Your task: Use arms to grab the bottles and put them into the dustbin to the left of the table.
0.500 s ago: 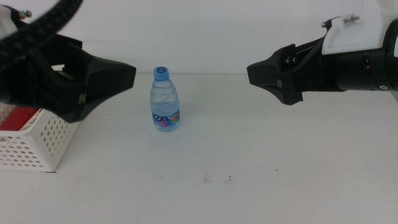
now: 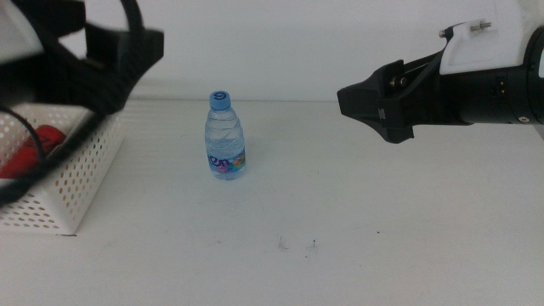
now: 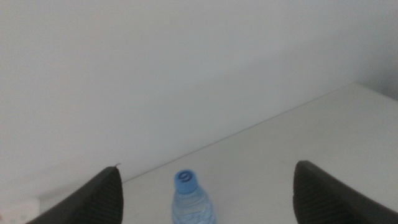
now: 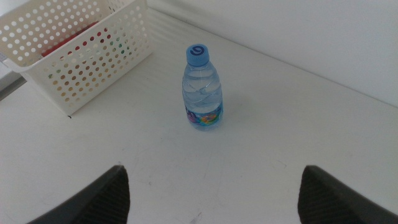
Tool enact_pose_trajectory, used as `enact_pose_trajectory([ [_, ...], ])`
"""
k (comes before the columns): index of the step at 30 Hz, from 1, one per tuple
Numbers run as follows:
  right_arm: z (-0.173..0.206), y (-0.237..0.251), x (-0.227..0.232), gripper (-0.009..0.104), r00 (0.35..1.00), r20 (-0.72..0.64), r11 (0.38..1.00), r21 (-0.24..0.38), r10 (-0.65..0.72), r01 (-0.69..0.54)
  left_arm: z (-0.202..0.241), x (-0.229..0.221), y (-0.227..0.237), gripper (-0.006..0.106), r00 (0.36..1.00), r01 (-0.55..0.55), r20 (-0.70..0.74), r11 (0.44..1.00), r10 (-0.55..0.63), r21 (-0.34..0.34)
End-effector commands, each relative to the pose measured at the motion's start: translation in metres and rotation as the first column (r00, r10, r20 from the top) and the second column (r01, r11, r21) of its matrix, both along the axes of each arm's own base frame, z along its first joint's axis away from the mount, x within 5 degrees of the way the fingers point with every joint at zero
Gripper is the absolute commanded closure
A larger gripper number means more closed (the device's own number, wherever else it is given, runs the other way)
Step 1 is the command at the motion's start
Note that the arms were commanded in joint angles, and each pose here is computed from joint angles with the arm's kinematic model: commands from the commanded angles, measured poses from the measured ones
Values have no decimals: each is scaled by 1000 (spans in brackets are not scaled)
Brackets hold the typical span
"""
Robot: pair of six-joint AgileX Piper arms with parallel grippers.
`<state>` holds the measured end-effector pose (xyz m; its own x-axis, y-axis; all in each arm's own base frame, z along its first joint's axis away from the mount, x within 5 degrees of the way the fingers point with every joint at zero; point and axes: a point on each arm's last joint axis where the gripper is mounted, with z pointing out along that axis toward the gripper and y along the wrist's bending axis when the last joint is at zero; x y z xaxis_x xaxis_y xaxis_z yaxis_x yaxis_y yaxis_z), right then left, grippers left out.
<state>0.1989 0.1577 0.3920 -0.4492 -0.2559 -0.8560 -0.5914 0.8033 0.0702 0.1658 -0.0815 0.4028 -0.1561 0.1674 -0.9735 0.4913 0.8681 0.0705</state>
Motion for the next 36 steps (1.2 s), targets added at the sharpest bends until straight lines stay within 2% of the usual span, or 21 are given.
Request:
enact_pose_trajectory([
  [1, 5, 0, -1, 9, 1000, 23, 1000, 2, 8, -8, -16, 6, 4, 7, 999, -41, 26, 999, 42, -25],
  [4, 5, 0, -1, 9, 1000, 23, 1000, 2, 8, -8, -44, 11, 6, 7, 996, -86, 24, 993, 88, -84],
  [6, 5, 0, -1, 9, 1000, 23, 1000, 2, 8, -8, -65, 12, 8, 7, 992, -118, 30, 988, 121, -95],
  [9, 5, 0, -1, 9, 1000, 23, 1000, 2, 8, -8, -89, 8, 6, 7, 991, -125, 24, 984, 129, -129],
  [11, 5, 0, -1, 9, 1000, 21, 1000, 1, 8, -8, -102, 4, 3, 7, 993, -121, -36, 977, 117, -174],
  [14, 5, 0, -1, 9, 1000, 21, 1000, 1, 8, -8, -122, 0, 0, 7, 991, -111, -85, 981, 99, -157],
  [16, 5, 0, -1, 9, 1000, 21, 1000, 1, 8, -8, -137, 2, -3, 7, 992, -116, -65, 980, 107, -159],
  [18, 5, 0, -1, 9, 1000, 21, 1000, 1, 8, -8, -157, 6, -6, 7, 990, -141, -17, 969, 141, -204],
  [20, 5, 0, -1, 9, 1000, 21, 1000, 1, 8, -8, -178, 11, -8, 7, 987, -158, -23, 963, 156, -219],
  [24, 5, 0, -1, 9, 1000, 21, 1000, 1, 8, -8, -205, 29, -23, 7, 992, -120, -46, 985, 115, -121],
  [26, 5, 0, -1, 9, 1000, 21, 1000, 1, 8, -8, -211, 42, -30, 7, 991, -124, -66, 988, 118, -96],
  [32, 5, 0, -1, 9, 1000, 21, 1000, 1, 8, -8, -220, 85, -41, 7, 986, -144, -95, 985, 135, -97],
  [36, 5, 0, -1, 9, 1000, 21, 1000, 1, 8, -8, -232, 113, -37, 7, 991, -58, -127, 991, 42, -119],
])
